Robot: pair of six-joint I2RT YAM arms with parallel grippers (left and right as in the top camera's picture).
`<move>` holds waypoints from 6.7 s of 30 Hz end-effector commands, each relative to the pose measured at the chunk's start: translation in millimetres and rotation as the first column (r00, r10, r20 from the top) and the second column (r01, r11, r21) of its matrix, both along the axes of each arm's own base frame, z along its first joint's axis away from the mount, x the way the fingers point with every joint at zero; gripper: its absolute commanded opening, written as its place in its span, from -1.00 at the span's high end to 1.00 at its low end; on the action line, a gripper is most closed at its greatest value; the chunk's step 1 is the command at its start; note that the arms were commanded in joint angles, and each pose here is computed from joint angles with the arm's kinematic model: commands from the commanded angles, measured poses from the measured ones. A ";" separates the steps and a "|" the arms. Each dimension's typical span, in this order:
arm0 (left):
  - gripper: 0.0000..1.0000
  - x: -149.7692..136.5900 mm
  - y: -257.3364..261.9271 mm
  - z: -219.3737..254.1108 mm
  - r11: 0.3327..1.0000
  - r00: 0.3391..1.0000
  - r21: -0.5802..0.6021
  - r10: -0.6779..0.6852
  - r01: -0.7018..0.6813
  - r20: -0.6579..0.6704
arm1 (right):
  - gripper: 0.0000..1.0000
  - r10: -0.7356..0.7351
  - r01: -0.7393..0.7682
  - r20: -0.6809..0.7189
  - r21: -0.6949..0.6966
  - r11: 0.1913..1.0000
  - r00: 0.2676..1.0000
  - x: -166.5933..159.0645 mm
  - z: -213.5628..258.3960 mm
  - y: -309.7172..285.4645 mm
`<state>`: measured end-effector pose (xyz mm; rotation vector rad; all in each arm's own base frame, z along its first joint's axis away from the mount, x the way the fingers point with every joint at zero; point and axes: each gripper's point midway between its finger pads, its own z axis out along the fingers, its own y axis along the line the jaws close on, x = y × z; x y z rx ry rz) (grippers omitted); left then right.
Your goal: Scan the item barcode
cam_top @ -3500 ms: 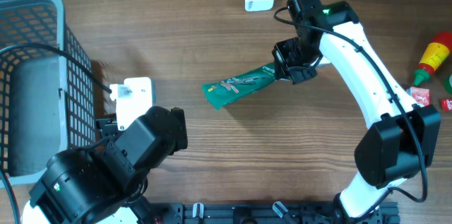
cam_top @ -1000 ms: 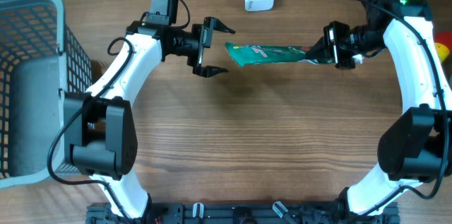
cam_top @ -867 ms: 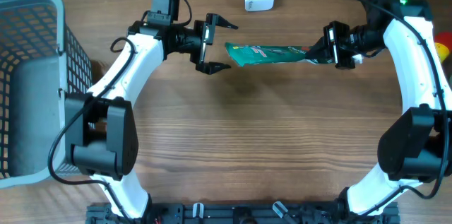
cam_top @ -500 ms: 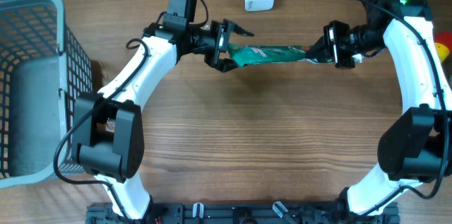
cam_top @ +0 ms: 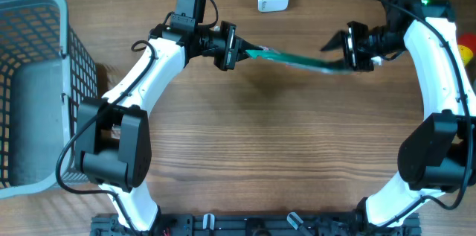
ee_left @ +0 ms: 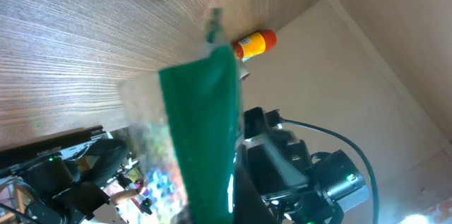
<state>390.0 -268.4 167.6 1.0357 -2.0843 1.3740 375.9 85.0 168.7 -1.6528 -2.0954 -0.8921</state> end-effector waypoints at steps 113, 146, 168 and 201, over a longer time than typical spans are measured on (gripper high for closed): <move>-0.99 -54.5 232.9 186.4 0.046 0.505 0.506 -0.024 -0.861 0.863 | 0.91 0.734 -0.726 0.527 -0.685 0.067 -0.429 -103.9 15.7 84.2; -0.99 -61.2 236.2 176.6 0.032 0.553 0.554 -0.049 -0.832 0.832 | 0.91 0.887 -0.159 -0.263 -0.963 -0.217 0.379 110.3 -10.1 -66.7; -1.00 -61.3 236.2 176.6 0.032 0.553 0.555 -0.049 -0.831 0.832 | 0.91 0.701 0.089 -0.617 -0.724 -0.684 0.358 205.0 -96.3 -8.6; -1.00 -61.3 236.2 176.6 0.032 0.553 0.555 -0.049 -0.831 0.832 | 0.92 0.040 -0.530 -0.775 -0.466 -0.708 0.630 126.1 -79.2 -241.5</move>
